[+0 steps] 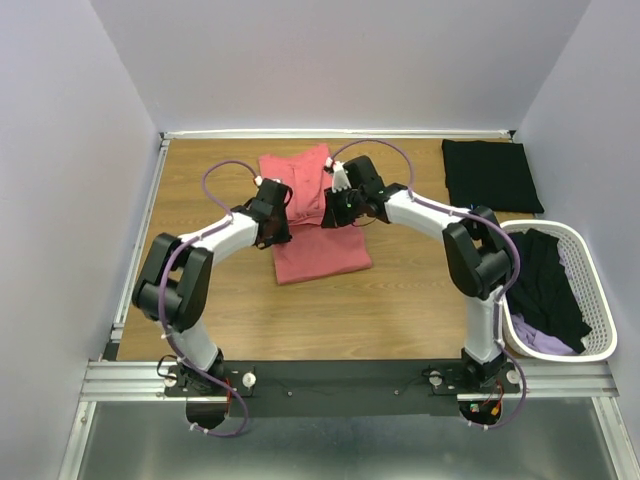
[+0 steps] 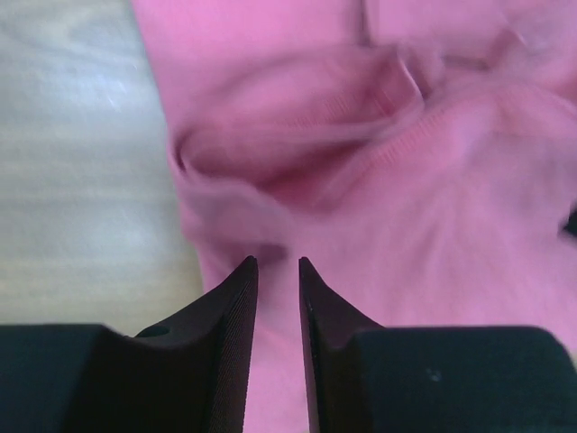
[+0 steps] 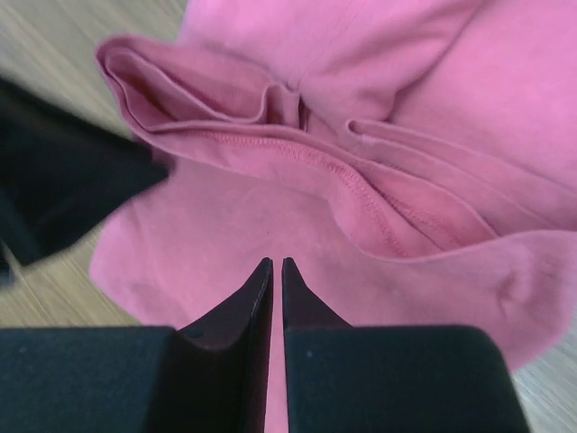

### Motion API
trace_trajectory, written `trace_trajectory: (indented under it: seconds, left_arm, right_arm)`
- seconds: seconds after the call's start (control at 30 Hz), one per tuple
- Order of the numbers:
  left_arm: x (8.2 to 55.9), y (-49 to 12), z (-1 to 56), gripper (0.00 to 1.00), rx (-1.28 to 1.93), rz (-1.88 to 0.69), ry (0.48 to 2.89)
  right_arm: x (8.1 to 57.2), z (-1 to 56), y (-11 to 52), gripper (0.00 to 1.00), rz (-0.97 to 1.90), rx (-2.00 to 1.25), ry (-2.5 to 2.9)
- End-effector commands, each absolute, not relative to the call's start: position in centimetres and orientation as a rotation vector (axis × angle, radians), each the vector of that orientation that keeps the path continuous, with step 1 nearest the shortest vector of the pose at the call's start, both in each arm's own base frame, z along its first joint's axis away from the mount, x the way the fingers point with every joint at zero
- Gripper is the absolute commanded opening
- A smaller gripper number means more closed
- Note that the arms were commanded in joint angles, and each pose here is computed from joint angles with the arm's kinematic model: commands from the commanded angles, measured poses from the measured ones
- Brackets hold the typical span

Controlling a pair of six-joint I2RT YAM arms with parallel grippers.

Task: Fold and stack the t-shirts
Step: Fold the tshirt

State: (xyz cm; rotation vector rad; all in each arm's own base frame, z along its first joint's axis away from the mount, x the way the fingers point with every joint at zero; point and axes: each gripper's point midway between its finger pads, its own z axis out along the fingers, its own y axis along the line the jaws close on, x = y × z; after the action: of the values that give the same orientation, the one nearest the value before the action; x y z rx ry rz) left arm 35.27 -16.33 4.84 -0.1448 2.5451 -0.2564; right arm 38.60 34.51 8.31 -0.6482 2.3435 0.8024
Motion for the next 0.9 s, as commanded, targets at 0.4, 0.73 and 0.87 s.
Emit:
trace_trajectory:
  seconds: [0.4,0.73,0.87]
  left_arm:
    - [40.9,-12.0,3.9,0.31,-0.211,-0.187,2.524]
    - [41.1,-12.0,2.8,0.31,-0.221,-0.212,2.538]
    - [41.5,-11.4,4.3,0.34,-0.242,-0.212,2.495]
  right_arm:
    - [41.8,3.1,34.0,0.14,0.901,-0.668,2.405]
    - [47.3,3.6,32.2,0.15,0.917,-0.485,2.393]
    - [48.3,4.2,30.8,0.15,0.892,-0.398,2.401]
